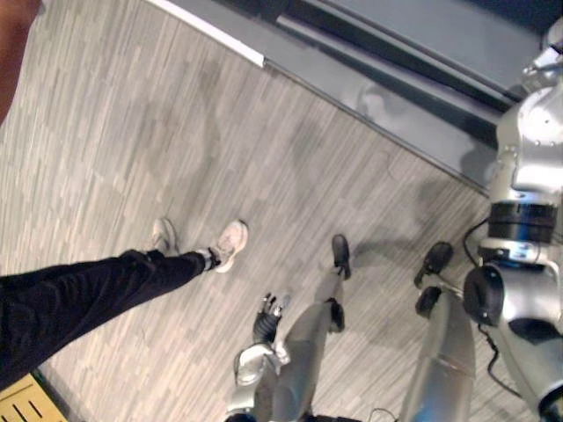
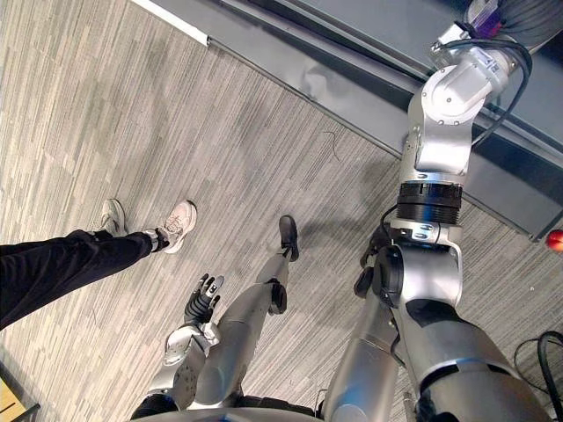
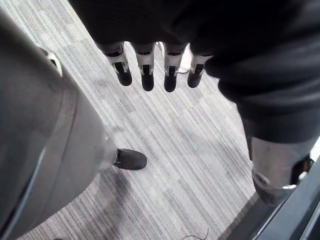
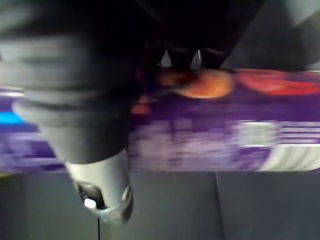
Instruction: Put the gum and the chips on the shelf.
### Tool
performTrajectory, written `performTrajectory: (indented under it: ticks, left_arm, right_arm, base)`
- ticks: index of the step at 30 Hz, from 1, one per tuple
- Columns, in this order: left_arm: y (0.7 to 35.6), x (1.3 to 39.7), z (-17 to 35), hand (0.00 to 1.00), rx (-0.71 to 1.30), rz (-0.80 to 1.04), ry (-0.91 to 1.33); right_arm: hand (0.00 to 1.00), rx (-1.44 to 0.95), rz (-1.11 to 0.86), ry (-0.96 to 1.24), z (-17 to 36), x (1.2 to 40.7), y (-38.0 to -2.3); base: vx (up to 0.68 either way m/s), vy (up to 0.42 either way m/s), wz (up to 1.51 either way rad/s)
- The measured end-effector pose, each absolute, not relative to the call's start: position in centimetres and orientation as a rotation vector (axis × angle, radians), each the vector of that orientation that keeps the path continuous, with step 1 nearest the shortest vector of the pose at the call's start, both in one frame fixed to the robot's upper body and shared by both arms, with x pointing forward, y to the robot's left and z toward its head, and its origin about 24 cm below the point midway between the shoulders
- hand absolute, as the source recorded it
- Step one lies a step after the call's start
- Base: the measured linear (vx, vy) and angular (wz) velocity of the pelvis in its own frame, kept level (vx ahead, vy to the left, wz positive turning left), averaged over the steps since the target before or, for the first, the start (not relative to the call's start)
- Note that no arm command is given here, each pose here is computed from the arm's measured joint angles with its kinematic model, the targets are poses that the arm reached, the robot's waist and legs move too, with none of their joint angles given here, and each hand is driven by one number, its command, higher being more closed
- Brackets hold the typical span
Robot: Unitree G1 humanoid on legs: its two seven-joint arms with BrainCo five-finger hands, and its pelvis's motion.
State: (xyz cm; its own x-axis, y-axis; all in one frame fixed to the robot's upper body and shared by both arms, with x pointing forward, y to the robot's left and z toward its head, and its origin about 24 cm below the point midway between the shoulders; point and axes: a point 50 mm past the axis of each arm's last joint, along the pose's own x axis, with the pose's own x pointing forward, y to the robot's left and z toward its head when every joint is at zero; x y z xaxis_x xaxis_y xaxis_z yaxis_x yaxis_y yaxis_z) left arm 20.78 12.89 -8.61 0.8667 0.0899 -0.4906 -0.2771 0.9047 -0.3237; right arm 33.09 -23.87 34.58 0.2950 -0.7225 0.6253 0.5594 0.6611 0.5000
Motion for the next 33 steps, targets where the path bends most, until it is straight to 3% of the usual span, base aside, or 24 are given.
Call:
performTrajectory:
  ticks: [19, 33]
  left_arm:
    - [13.0, 20.7, -8.7, 0.0, -0.43, 0.218, 0.492]
    - [13.1, 20.3, -9.2, 0.0, -0.434, 0.201, 0.513]
  right_arm:
    - [0.0, 0.247, -0.814, -0.908, 33.6, 33.8, -22.1]
    - [0.0, 0.153, -0.726, -0.707, 26.7, 35.5, -20.6]
  base:
    - [-0.03, -0.011, -0.02]
    - [-0.03, -0.032, -0.11]
